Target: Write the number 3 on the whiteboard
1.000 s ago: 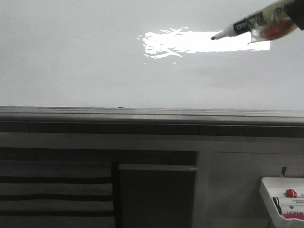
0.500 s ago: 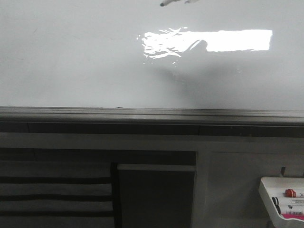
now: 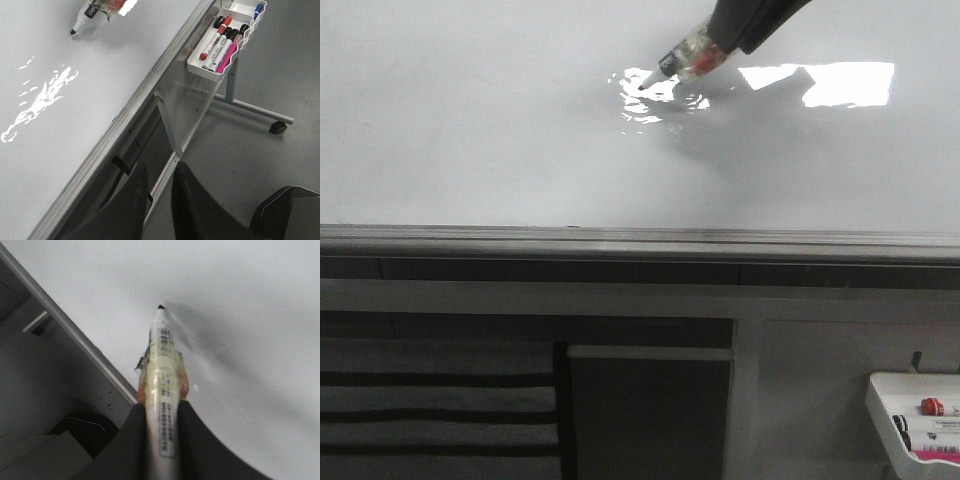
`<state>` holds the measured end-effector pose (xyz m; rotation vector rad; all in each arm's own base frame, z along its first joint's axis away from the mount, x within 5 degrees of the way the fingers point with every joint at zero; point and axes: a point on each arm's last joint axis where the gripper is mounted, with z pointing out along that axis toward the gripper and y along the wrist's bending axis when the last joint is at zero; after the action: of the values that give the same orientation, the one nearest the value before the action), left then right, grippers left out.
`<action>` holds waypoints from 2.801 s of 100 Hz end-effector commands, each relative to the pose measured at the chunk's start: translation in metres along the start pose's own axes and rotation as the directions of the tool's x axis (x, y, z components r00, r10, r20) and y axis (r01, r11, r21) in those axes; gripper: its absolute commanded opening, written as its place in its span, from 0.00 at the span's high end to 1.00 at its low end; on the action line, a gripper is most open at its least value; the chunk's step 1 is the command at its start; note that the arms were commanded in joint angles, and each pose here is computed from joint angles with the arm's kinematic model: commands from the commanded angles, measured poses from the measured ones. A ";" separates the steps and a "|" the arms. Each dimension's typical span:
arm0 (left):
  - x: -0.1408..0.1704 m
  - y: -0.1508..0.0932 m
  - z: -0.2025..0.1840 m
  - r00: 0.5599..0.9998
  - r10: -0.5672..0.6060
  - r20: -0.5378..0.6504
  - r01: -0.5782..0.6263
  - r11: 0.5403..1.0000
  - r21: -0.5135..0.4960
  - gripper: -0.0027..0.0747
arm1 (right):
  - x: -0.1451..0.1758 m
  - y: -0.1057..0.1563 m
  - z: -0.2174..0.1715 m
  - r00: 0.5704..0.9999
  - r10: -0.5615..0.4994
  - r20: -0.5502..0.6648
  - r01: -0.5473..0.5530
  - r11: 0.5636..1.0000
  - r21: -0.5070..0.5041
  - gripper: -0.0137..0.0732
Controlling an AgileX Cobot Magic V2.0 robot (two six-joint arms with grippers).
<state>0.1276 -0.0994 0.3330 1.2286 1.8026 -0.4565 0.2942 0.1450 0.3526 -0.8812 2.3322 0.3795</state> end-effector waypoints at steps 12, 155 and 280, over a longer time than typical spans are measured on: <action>-0.011 0.004 -0.005 0.997 -0.034 0.073 0.036 0.999 -0.038 0.85 | -0.009 -0.017 -0.027 0.993 0.029 0.111 -0.039 0.996 0.083 0.91; -0.012 0.004 -0.005 0.996 -0.038 0.078 0.041 0.998 -0.038 0.85 | 0.016 0.072 -0.045 0.925 -0.279 0.257 0.294 0.956 -0.020 0.91; -0.046 0.015 0.038 0.984 0.139 0.113 -0.151 0.983 0.109 0.86 | 0.024 0.102 -0.050 0.607 -0.752 0.258 0.776 0.630 0.010 0.91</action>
<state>0.1623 -0.1406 0.3355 1.4471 1.6564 -0.5146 0.1906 0.1867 0.3608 -1.7670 1.5820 0.2252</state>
